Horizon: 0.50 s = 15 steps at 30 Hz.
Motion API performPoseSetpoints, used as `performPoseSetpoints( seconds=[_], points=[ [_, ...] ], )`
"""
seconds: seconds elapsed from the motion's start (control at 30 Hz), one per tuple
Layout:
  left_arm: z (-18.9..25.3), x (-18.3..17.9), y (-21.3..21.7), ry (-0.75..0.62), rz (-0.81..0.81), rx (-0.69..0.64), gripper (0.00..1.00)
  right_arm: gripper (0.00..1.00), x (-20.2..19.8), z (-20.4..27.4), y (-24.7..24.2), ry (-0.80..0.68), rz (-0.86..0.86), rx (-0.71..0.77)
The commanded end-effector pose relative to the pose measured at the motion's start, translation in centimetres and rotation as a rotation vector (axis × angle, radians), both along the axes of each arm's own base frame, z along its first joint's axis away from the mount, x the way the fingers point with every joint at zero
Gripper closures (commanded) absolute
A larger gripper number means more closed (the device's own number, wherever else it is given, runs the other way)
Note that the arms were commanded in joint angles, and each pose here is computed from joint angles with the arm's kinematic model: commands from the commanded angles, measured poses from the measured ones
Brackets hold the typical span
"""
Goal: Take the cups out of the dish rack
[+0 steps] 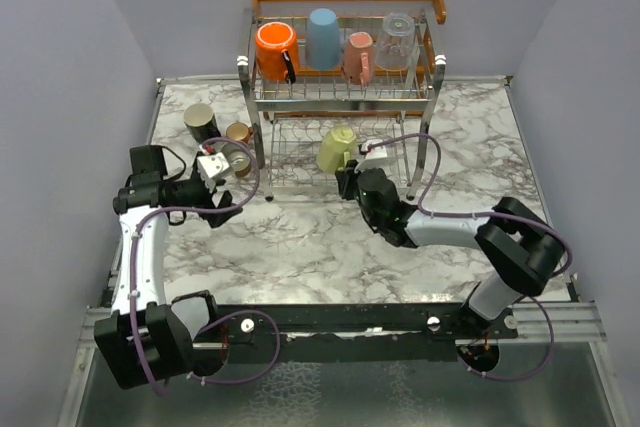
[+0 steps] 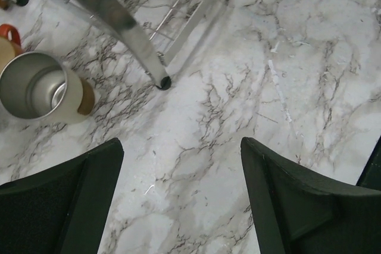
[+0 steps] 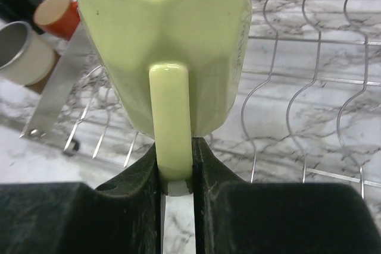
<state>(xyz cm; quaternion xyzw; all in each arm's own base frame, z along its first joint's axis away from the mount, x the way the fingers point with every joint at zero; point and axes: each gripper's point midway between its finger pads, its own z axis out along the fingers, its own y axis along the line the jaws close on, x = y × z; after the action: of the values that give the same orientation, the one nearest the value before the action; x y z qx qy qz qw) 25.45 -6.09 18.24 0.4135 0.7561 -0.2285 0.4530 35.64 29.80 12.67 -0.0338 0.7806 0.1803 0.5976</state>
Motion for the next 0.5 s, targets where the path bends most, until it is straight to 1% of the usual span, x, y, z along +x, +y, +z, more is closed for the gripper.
performPoseSetpoints(
  seconds=[0.0, 0.13, 0.3, 0.47],
  points=[
    [-0.2, -1.8, -3.0, -0.065, -0.152, -0.004, 0.17, 0.99, -2.6, 7.7, 1.9, -0.091, 0.087, 0.285],
    [-0.7, -2.3, -5.4, -0.124, -0.229, 0.021, 0.16, 0.99, -5.6, 8.3, 2.3, -0.005, 0.164, 0.422],
    [0.1, -2.4, -7.9, -0.208, -0.294, -0.006, 0.16, 0.99, -8.7, 8.5, 2.8, 0.142, 0.239, 0.576],
    [0.7, -2.3, -9.8, -0.223, -0.335, -0.043, 0.16, 0.99, -12.3, 8.5, 3.5, 0.26, 0.339, 0.771]
  ],
)
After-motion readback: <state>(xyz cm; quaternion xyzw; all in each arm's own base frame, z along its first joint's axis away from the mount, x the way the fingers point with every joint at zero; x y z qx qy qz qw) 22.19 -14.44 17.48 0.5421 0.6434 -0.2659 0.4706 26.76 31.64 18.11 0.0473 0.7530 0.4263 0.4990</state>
